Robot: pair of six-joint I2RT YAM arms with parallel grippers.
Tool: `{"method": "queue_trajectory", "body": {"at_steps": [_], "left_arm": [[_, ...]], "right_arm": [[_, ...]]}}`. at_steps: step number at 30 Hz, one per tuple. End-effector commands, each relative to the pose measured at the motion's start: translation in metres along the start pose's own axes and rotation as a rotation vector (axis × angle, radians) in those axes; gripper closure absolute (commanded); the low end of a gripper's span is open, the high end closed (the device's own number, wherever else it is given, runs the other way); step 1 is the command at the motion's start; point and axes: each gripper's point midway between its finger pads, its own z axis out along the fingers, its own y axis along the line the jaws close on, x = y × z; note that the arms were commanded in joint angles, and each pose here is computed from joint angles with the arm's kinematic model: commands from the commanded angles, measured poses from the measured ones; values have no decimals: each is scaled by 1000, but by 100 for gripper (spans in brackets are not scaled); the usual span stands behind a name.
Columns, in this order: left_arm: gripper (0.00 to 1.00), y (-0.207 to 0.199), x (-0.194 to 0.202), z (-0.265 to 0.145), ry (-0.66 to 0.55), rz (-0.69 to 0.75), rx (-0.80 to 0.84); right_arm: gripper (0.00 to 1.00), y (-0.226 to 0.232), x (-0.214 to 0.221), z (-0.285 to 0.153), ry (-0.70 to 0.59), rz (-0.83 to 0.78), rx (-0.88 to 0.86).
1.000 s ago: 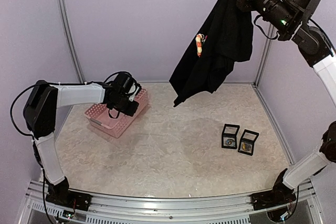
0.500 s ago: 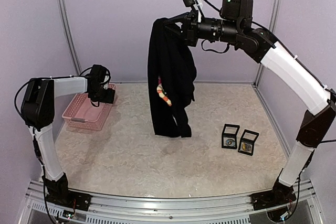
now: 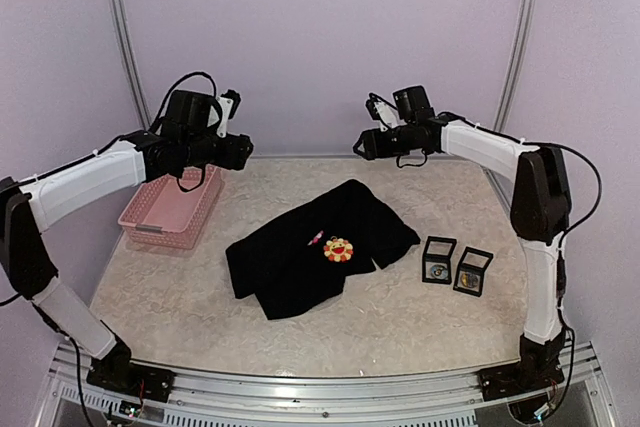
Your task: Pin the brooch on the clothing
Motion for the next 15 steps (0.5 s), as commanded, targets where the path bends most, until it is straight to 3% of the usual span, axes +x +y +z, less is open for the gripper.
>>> {"method": "queue_trajectory", "body": {"at_steps": [1,4,8,15], "left_arm": [[26,-118,69,-30,143,271,323],[29,-192,128,-68,223,464,541],[29,-246,190,-89,291,668,660],[29,-261,224,-23,368,758,522]], "right_arm": [[40,-79,36,11,164,51,323],[43,-71,60,1,218,18,316],[45,-45,107,-15,311,-34,325],[54,-48,172,-35,487,-38,355]]}}
